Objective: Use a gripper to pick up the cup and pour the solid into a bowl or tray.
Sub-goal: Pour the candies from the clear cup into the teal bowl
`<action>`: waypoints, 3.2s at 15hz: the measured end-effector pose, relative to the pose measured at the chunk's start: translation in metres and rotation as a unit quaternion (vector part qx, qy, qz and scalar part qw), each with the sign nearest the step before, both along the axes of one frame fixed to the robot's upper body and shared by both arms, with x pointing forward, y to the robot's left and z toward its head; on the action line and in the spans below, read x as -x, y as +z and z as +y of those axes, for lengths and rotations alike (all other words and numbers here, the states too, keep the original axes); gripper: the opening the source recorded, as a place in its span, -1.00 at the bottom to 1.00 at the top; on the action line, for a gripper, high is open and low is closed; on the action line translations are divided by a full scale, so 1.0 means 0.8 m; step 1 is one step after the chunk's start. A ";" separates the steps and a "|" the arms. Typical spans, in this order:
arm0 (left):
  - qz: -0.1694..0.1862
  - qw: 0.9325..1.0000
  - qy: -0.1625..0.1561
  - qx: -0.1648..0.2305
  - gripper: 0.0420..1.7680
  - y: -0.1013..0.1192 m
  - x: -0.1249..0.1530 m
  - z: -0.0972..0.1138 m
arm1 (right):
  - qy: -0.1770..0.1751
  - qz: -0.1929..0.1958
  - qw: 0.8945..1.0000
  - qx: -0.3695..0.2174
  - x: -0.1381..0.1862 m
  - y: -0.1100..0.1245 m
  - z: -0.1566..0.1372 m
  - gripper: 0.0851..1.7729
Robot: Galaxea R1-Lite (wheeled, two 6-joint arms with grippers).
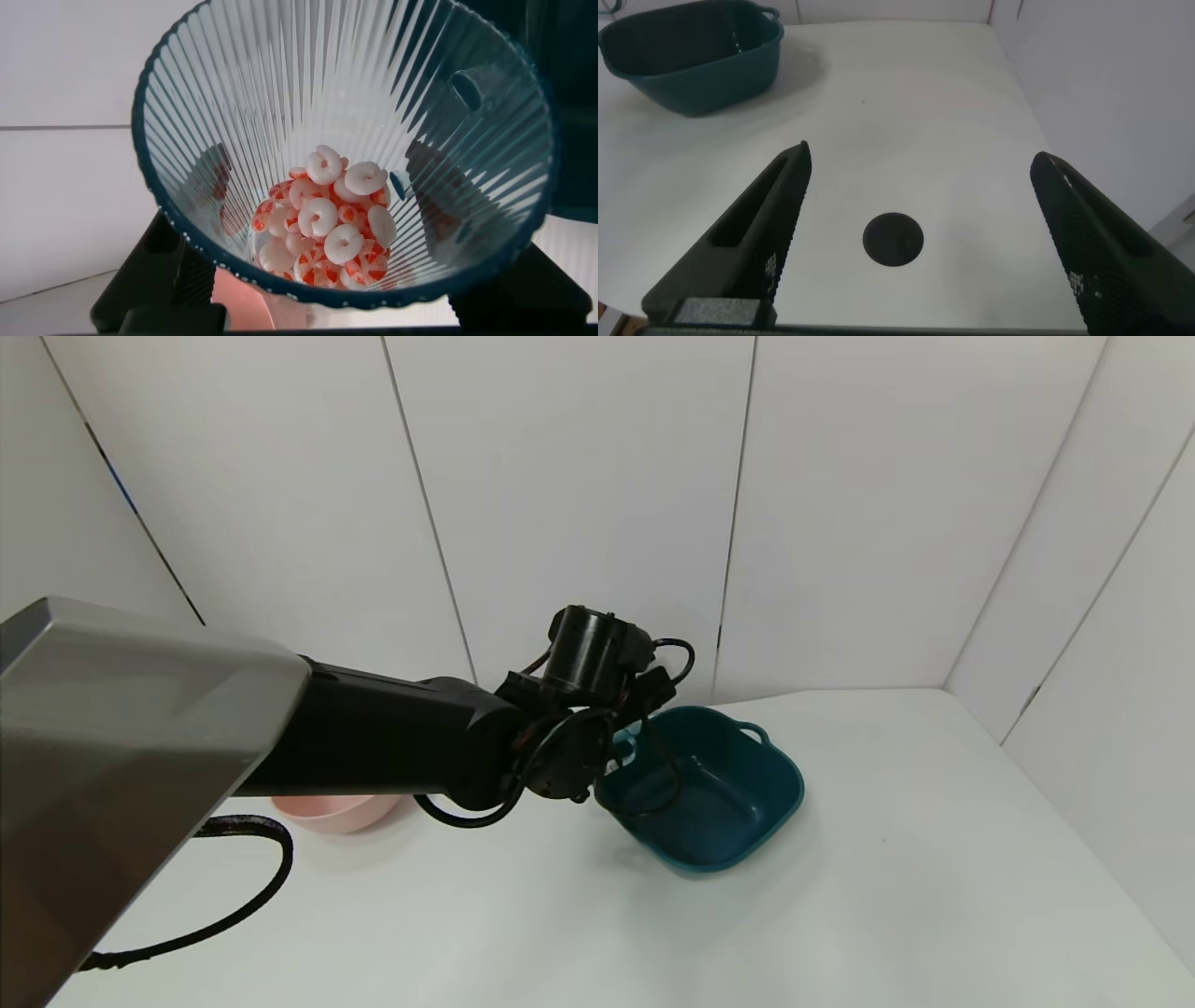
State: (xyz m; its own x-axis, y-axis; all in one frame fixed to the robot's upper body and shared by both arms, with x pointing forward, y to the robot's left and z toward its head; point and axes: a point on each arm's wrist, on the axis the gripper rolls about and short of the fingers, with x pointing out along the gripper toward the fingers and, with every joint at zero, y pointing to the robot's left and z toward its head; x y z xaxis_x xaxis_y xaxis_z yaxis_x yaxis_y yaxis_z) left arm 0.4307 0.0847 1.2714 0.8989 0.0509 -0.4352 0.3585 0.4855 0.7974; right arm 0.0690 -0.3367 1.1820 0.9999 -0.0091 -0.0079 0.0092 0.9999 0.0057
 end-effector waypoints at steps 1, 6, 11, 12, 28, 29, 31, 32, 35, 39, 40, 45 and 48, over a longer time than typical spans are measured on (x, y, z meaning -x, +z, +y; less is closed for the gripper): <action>0.003 1.000 0.001 -0.009 0.48 -0.002 0.001 -0.002 | 0.000 0.000 1.000 0.000 0.000 0.000 0.000 0.93; 0.016 0.999 0.010 -0.049 0.48 -0.001 0.005 -0.010 | 0.000 0.000 1.000 0.000 0.000 0.000 0.000 0.93; 0.028 0.995 0.013 -0.093 0.48 0.006 0.018 -0.024 | 0.000 0.000 1.000 0.000 0.000 0.000 0.000 0.93; 0.031 0.994 0.014 -0.101 0.48 0.005 0.020 -0.026 | 0.000 0.000 1.000 0.000 0.000 0.000 0.000 0.93; 0.057 0.972 0.042 -0.225 0.48 0.008 0.021 -0.043 | 0.000 0.000 1.000 0.000 0.000 0.000 0.000 0.93; 0.054 0.970 0.046 -0.233 0.48 0.008 0.021 -0.044 | 0.000 0.000 1.000 0.000 0.000 0.000 0.000 0.93; 0.050 0.967 0.047 -0.243 0.48 0.007 0.020 -0.049 | 0.000 0.000 1.000 0.000 0.000 0.000 0.000 0.93; 0.049 0.966 0.047 -0.247 0.48 0.006 0.020 -0.052 | 0.000 0.000 1.000 0.000 0.000 0.000 0.000 0.93; 0.051 0.961 0.050 -0.267 0.47 0.004 0.019 -0.057 | 0.000 -0.001 1.000 0.000 0.000 0.000 0.000 0.93; 0.060 0.952 0.051 -0.296 0.47 0.005 0.024 -0.064 | 0.000 -0.001 1.000 0.000 0.000 0.000 0.000 0.93; 0.062 0.951 0.051 -0.300 0.47 0.003 0.024 -0.065 | -0.001 -0.001 1.000 0.000 0.000 0.000 0.000 0.93; 0.067 0.944 0.051 -0.319 0.47 -0.005 0.027 -0.069 | 0.000 -0.001 1.000 0.000 0.000 0.000 0.000 0.93; 0.073 0.936 0.055 -0.339 0.47 -0.009 0.029 -0.068 | 0.000 -0.001 1.000 0.000 0.000 0.000 0.000 0.93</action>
State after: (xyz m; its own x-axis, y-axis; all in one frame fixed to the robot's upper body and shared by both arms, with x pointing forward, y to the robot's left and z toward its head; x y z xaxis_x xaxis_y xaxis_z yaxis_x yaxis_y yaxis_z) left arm 0.4079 0.0305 1.2644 0.8059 0.4485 -0.3865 0.4647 -0.0746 0.8823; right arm 0.0690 -0.3367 1.1822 0.9999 -0.0096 -0.0060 0.0096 0.9999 0.0057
